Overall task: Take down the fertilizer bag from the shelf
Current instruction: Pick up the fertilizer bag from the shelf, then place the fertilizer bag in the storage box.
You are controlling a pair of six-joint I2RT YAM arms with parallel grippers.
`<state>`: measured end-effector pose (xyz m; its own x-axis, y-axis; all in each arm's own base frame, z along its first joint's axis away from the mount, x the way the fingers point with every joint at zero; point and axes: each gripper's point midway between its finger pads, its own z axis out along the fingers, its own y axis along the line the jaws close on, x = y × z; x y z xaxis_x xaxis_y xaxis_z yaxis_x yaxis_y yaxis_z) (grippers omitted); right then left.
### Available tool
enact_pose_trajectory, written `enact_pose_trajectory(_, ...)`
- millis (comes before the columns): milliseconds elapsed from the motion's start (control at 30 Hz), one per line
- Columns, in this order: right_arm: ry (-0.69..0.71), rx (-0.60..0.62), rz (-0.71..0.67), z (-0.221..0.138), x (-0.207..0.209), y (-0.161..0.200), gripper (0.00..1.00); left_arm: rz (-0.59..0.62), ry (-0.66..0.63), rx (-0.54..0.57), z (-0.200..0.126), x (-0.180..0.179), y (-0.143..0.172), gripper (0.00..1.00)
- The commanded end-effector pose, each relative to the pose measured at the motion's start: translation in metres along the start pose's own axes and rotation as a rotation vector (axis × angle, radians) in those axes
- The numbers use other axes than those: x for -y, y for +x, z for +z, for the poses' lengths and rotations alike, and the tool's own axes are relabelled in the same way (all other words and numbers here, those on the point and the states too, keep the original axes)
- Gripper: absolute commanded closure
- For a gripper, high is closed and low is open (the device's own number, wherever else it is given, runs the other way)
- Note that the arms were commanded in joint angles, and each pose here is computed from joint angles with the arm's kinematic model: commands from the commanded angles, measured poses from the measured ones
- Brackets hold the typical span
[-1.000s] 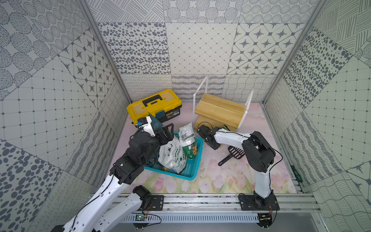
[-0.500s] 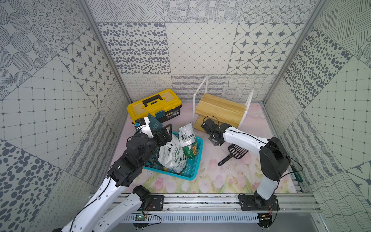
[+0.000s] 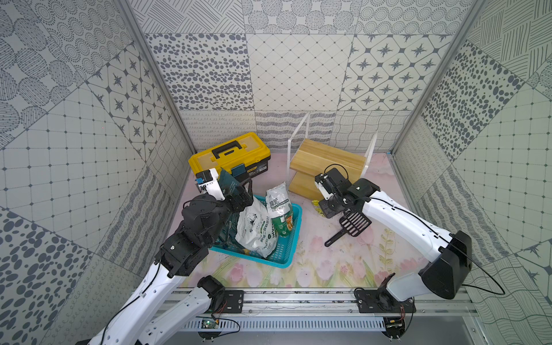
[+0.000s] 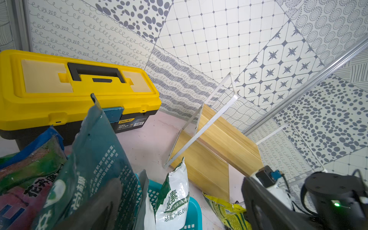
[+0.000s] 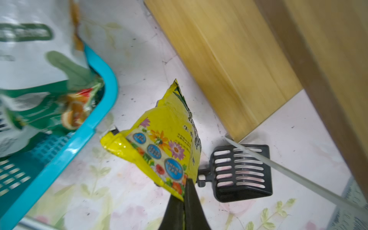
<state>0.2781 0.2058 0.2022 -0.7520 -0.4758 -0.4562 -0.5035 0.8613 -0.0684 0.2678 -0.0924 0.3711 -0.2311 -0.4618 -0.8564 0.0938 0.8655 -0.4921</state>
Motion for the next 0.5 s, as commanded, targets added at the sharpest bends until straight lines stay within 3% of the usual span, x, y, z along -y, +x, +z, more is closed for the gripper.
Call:
enact_pose_trajectory(0, -0.249, 0.131, 0.006, -0.052, -0.042, -0.023, 1.00, 0.093, -0.072, 0.089, 0.001, -0.007, -0.026, 0.00)
enact_pose_trajectory(300, -0.501, 0.209, -0.026, -0.098, -0.110, -0.041, 1.00, 0.103, -0.167, 0.026, 0.025, -0.033, -0.041, 0.00)
enact_pose_trajectory(467, -0.597, 0.206, 0.084, -0.094, -0.136, -0.055, 1.00, -0.052, -0.275, 0.003, 0.032, -0.086, -0.043, 0.00)
